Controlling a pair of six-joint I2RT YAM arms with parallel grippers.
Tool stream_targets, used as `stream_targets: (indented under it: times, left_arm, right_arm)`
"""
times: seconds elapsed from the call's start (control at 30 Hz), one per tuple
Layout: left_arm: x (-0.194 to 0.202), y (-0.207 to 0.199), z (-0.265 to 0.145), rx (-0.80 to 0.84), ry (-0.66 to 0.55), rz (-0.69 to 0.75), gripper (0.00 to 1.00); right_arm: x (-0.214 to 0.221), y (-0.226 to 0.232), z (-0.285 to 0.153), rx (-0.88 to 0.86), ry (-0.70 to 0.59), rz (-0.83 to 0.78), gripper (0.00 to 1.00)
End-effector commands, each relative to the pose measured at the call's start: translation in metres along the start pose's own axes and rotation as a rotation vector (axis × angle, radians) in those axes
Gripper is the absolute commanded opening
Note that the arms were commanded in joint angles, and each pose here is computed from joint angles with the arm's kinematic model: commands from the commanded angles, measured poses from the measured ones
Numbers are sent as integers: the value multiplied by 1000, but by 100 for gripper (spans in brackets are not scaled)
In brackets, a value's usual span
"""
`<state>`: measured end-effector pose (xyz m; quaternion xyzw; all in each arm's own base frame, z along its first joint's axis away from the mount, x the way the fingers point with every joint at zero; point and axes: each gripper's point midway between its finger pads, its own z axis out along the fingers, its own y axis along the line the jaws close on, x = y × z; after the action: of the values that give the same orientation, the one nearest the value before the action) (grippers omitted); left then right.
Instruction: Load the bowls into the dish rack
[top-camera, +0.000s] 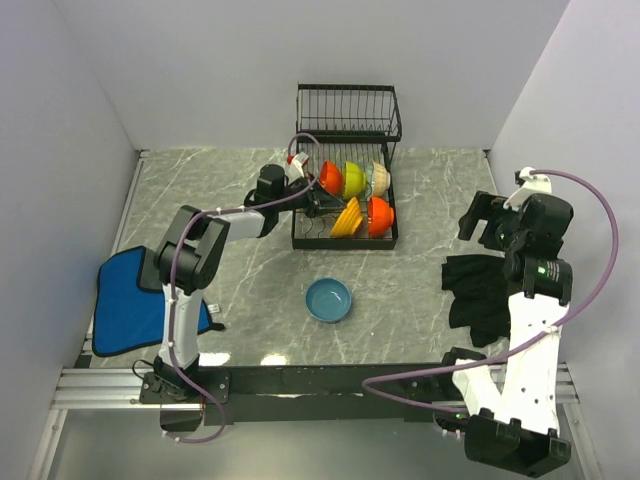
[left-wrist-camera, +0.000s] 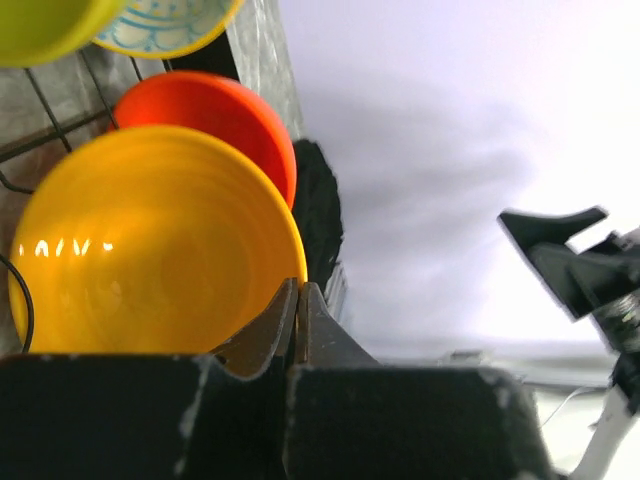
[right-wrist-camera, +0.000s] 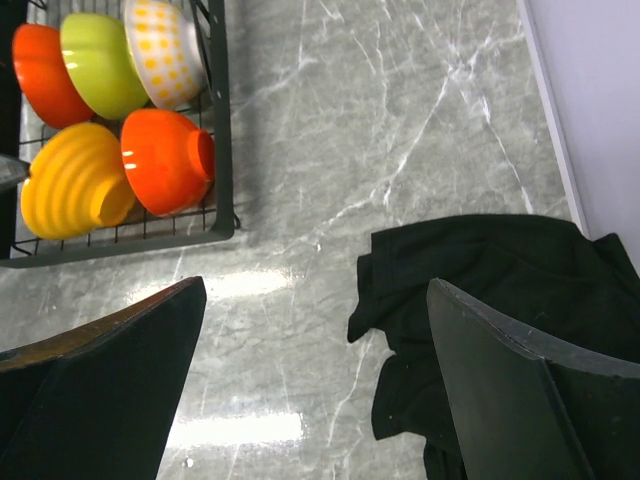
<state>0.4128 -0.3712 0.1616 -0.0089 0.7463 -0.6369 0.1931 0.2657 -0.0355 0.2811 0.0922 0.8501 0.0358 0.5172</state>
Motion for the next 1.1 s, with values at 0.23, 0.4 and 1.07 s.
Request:
stream_targets:
  times: [0.23, 0.4, 1.07]
  left_arm:
    - [-20, 10, 18, 8, -94, -115, 1]
    - [-28, -15, 20, 64, -94, 6, 17]
    - [-25, -56, 35, -239, -57, 591, 55]
  right_arm:
    - [-25, -2, 2, 17, -17, -22, 100]
    - [-27, -2, 3, 18, -25, -24, 100]
    - [-14, 5, 10, -35, -47, 3, 100]
